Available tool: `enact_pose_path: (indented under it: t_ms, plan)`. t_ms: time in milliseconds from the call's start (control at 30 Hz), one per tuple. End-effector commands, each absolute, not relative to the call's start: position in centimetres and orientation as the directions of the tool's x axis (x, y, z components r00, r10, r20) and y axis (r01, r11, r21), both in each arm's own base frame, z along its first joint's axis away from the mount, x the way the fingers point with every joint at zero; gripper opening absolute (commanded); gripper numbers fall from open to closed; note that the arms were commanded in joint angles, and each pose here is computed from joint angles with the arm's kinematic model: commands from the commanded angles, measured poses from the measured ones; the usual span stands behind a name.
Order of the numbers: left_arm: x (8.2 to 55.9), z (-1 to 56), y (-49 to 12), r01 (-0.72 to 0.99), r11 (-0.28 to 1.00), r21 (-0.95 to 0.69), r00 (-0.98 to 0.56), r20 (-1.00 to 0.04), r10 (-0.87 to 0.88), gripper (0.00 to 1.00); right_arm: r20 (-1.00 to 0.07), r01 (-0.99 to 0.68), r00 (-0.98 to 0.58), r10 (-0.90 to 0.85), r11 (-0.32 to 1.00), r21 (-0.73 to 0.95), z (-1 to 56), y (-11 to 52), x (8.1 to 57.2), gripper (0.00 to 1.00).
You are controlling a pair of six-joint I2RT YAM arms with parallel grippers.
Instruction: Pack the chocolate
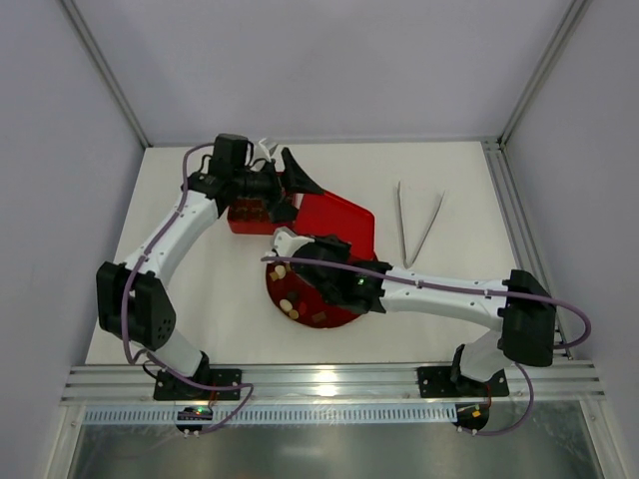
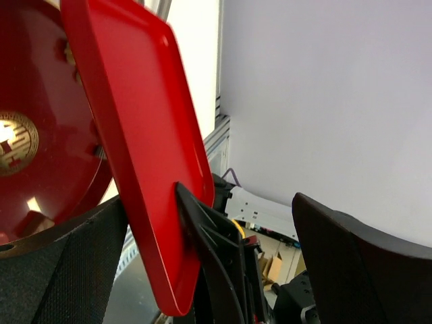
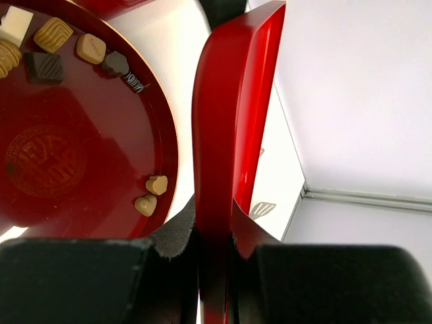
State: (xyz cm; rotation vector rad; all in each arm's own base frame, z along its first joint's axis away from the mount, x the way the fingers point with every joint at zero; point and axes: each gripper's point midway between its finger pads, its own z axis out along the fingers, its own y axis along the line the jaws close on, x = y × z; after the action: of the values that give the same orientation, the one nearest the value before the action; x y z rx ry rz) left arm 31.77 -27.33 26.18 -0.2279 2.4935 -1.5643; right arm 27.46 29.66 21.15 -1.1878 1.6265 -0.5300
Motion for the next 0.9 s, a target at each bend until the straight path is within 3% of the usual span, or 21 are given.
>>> enact_pose_path:
  t_ms: [0, 467, 600, 633, 700, 733, 867]
  plan:
    - [33.9, 28.8, -27.0, 0.068, 0.416, -0.907, -0.951, -0.185, -0.248, 1.00, -0.582, -0.386, 0.002, -0.813, 0.537, -0.750, 25.7, 29.1, 27.4, 0.04]
    - [43.2, 30.5, -20.7, 0.050, 0.415, -0.908, -0.843, -0.262, -0.470, 0.99, -0.734, -0.445, -0.089, -0.674, 0.686, -0.576, 27.9, 26.9, 28.4, 0.04]
    - [46.1, 27.5, -16.3, -0.041, 0.540, -0.841, -0.776, -0.314, -0.547, 0.91, -0.863, -0.494, -0.161, -0.480, 0.796, -0.350, 30.1, 26.8, 31.0, 0.04]
    - [47.3, 26.1, -14.2, -0.064, 0.626, -0.777, -0.735, -0.388, -0.557, 0.90, -0.884, -0.497, -0.181, -0.430, 0.816, -0.295, 30.5, 26.6, 31.7, 0.04]
    - [48.2, 23.4, -10.9, -0.180, 0.728, -0.662, -0.701, -0.433, -0.567, 0.87, -0.926, -0.530, -0.230, -0.298, 0.837, -0.138, 31.7, 26.6, 33.3, 0.04]
    - [48.4, 22.8, -9.7, -0.182, 0.778, -0.601, -0.699, -0.478, -0.532, 0.85, -0.935, -0.538, -0.247, -0.256, 0.839, -0.088, 32.0, 26.6, 33.9, 0.04]
    - [48.4, 18.3, -5.0, -0.332, 0.842, -0.425, -0.693, -0.495, -0.524, 0.72, -0.942, -0.598, -0.329, -0.062, 0.786, 0.157, 33.7, 27.9, 36.2, 0.04]
